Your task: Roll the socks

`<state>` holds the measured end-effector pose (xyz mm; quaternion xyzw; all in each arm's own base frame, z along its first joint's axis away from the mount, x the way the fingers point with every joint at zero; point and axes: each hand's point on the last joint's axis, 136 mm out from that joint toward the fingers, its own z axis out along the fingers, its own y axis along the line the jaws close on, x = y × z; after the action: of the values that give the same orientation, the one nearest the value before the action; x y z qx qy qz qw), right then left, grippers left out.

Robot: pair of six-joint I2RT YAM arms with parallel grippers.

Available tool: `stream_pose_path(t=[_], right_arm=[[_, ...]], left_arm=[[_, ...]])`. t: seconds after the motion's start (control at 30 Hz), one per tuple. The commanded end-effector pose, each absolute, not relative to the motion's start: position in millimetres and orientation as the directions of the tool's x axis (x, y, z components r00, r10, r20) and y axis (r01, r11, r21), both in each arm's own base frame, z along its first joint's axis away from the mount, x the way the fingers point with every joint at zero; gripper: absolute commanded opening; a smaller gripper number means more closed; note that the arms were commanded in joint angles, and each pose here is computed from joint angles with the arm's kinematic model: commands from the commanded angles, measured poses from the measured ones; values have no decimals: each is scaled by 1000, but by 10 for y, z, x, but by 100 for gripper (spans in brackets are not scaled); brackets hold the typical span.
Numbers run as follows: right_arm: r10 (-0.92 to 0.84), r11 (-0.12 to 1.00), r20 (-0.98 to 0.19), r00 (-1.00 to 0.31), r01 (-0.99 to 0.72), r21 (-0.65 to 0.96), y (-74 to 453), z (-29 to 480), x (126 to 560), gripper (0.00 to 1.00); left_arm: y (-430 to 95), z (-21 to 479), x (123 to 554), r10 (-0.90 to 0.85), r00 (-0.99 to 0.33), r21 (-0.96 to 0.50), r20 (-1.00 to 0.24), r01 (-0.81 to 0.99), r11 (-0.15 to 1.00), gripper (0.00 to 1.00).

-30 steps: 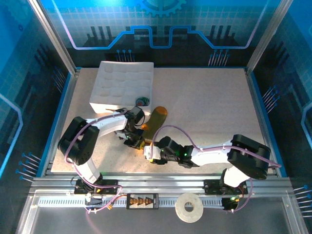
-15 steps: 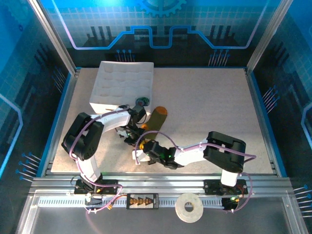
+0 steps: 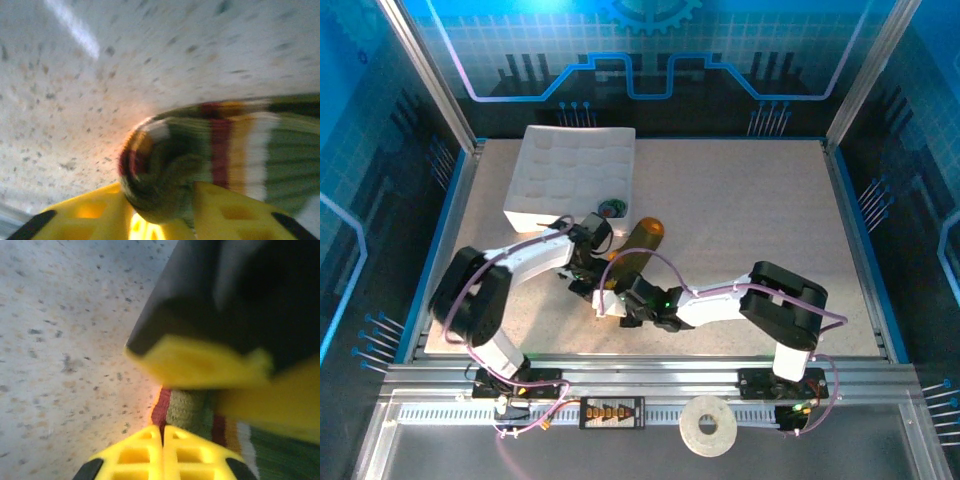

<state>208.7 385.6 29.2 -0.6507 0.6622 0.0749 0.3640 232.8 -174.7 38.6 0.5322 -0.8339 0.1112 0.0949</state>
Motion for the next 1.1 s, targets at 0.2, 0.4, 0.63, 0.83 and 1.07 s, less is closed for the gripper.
stream_pose_path(t=[0.2,0.4,0.63,0.83,1.07], right_arm=[[-870,250,-407,-278,-960,123,3273,-449,1689,0],[-817,353,-374,-440,-893,280,3267,-504,1804,0],[-747,425,-332,-576,-798,428,3242,-508,1895,0],[-693,456,-306,-653,-726,515,3241,-491,1950,0],[-653,511,-232,-721,-646,567,3196,-556,1991,0]], left_arm=[[-1553,635,2403,-891,-374,-242,256,-917,316,66],[-1467,648,2303,-880,-416,-317,228,-886,337,62],[-1468,706,2330,-833,-533,-413,150,-799,436,52],[-1606,592,2452,-805,-580,-480,127,-746,461,51],[-1675,549,2525,-799,-595,-468,86,-732,495,52]])
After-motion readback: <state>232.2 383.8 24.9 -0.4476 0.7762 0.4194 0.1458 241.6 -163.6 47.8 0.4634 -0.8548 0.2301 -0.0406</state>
